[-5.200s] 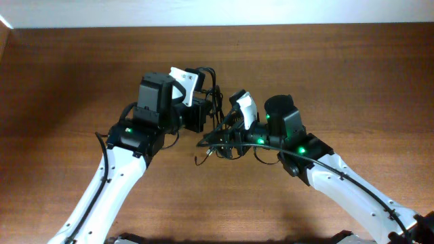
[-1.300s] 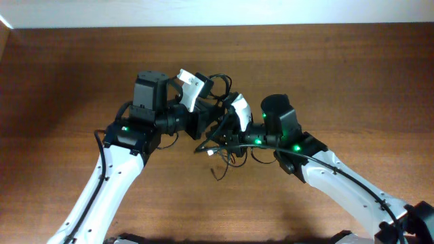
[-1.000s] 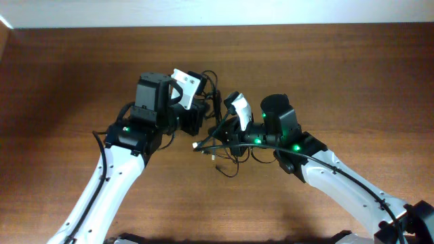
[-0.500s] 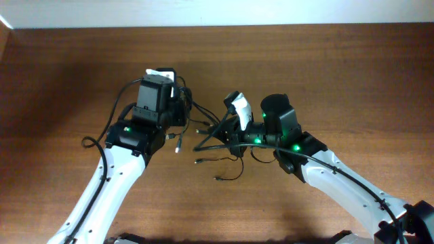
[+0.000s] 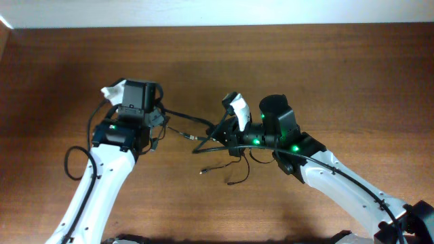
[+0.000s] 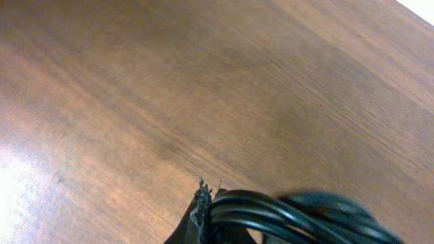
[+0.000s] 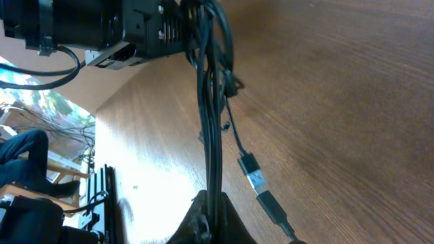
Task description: Untangle cables
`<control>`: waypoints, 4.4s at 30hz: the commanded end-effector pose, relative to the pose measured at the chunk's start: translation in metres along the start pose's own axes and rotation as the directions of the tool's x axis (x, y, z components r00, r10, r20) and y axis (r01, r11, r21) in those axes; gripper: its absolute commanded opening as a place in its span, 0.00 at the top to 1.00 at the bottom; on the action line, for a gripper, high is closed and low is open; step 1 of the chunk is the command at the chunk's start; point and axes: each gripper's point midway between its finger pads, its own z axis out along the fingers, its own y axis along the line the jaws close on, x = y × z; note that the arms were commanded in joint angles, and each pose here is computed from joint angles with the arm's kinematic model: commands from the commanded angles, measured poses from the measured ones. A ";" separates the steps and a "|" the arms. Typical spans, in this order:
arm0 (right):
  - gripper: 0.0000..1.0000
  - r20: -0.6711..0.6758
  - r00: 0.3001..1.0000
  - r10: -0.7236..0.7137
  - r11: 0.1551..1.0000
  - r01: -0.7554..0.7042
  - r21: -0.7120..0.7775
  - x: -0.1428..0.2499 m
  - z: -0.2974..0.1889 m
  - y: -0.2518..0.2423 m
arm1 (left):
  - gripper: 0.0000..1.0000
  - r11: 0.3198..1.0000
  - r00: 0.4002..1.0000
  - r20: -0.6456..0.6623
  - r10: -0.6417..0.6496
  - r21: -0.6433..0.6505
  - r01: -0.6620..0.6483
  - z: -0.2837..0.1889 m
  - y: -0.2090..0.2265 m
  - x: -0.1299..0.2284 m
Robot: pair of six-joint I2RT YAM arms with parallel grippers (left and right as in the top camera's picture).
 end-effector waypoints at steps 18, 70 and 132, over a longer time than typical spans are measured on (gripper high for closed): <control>0.96 0.034 0.981 0.189 0.936 -0.191 0.294 0.010 -0.009 -0.053 | 1.00 0.908 0.921 0.035 -0.388 -0.154 0.388 0.005 0.052 -0.005; 0.01 0.061 0.950 0.306 0.809 -0.294 0.508 0.033 -0.110 -0.157 | 0.01 0.807 0.832 0.008 -0.554 -0.237 0.540 0.017 0.058 0.017; 0.75 -0.009 0.962 0.273 0.811 -0.225 0.540 0.119 0.076 -0.158 | 0.01 0.809 0.833 -0.027 -0.552 -0.257 0.528 0.027 0.054 0.025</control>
